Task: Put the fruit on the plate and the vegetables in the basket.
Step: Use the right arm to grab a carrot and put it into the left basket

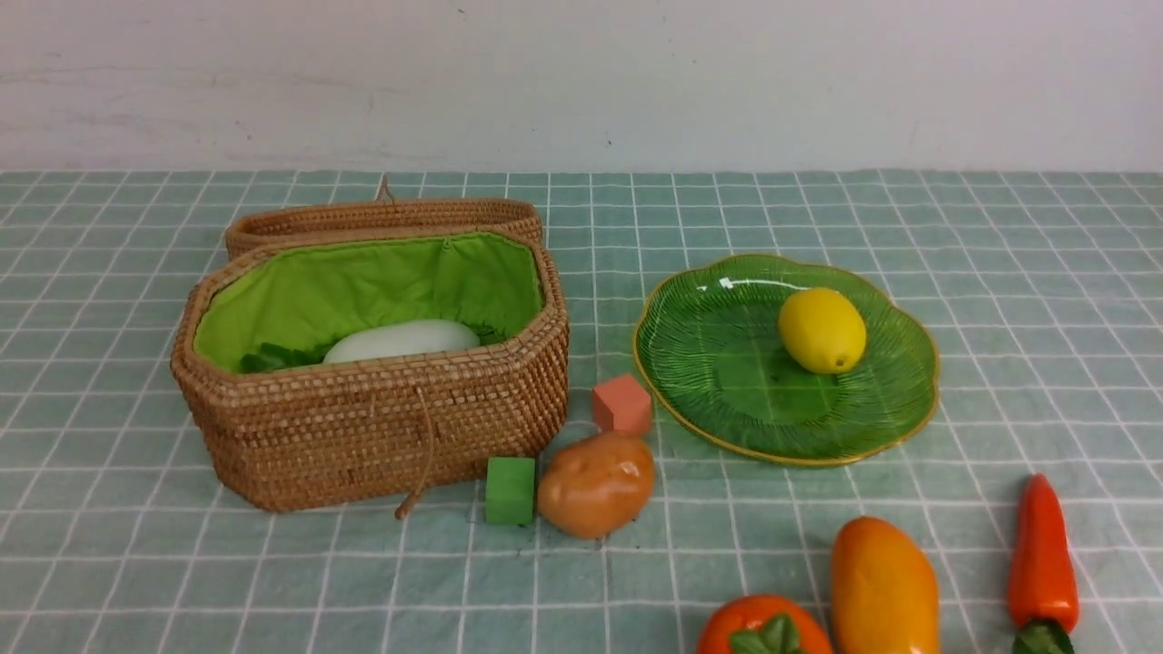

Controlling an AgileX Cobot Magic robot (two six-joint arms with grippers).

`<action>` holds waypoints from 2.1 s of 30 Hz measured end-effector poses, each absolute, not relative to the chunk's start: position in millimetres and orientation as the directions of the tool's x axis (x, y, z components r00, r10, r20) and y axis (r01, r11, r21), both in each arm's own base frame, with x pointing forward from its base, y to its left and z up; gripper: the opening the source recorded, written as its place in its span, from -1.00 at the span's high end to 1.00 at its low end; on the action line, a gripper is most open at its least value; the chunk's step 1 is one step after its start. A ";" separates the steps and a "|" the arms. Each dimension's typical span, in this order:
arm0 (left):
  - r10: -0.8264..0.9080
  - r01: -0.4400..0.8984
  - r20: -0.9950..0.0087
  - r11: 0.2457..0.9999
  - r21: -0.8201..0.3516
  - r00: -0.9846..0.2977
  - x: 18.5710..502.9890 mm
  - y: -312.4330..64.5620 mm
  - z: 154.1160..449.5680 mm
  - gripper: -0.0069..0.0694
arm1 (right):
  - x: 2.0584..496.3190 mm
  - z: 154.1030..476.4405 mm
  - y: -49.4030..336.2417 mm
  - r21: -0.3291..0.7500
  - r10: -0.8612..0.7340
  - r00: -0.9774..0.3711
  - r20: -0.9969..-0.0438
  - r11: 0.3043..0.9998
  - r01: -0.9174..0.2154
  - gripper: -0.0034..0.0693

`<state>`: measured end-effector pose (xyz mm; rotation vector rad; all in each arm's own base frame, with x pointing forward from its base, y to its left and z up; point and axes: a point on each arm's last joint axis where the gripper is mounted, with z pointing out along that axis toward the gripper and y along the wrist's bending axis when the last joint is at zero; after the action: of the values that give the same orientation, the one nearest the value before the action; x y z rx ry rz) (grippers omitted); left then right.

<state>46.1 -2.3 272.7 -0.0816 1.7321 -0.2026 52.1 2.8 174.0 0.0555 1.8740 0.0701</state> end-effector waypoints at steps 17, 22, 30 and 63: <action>-0.224 -0.056 -0.934 0.975 -0.217 -0.278 53.0 0.2 171.9 0.83 | 52.1 174.0 2.8 0.077 0.074 -0.299 -0.951 0.997 0.003 0.25; -0.227 -0.057 -0.934 0.974 -0.219 -0.277 53.0 0.2 172.0 0.82 | 52.1 174.0 2.8 0.077 0.074 -0.299 -0.951 0.997 0.003 0.25; -0.227 -0.057 -0.933 0.974 -0.220 -0.277 53.0 0.2 172.0 0.80 | 52.4 174.6 2.5 0.070 0.068 -0.289 -0.955 0.998 0.004 0.25; -0.227 -0.057 -0.933 0.974 -0.220 -0.278 53.0 0.2 171.9 0.76 | 101.5 327.5 10.8 0.291 0.263 -0.431 -0.863 0.957 0.001 0.25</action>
<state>53.0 0.2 171.9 -0.2077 1.8503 -0.1663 101.5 10.8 327.5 0.1889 1.9990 0.2970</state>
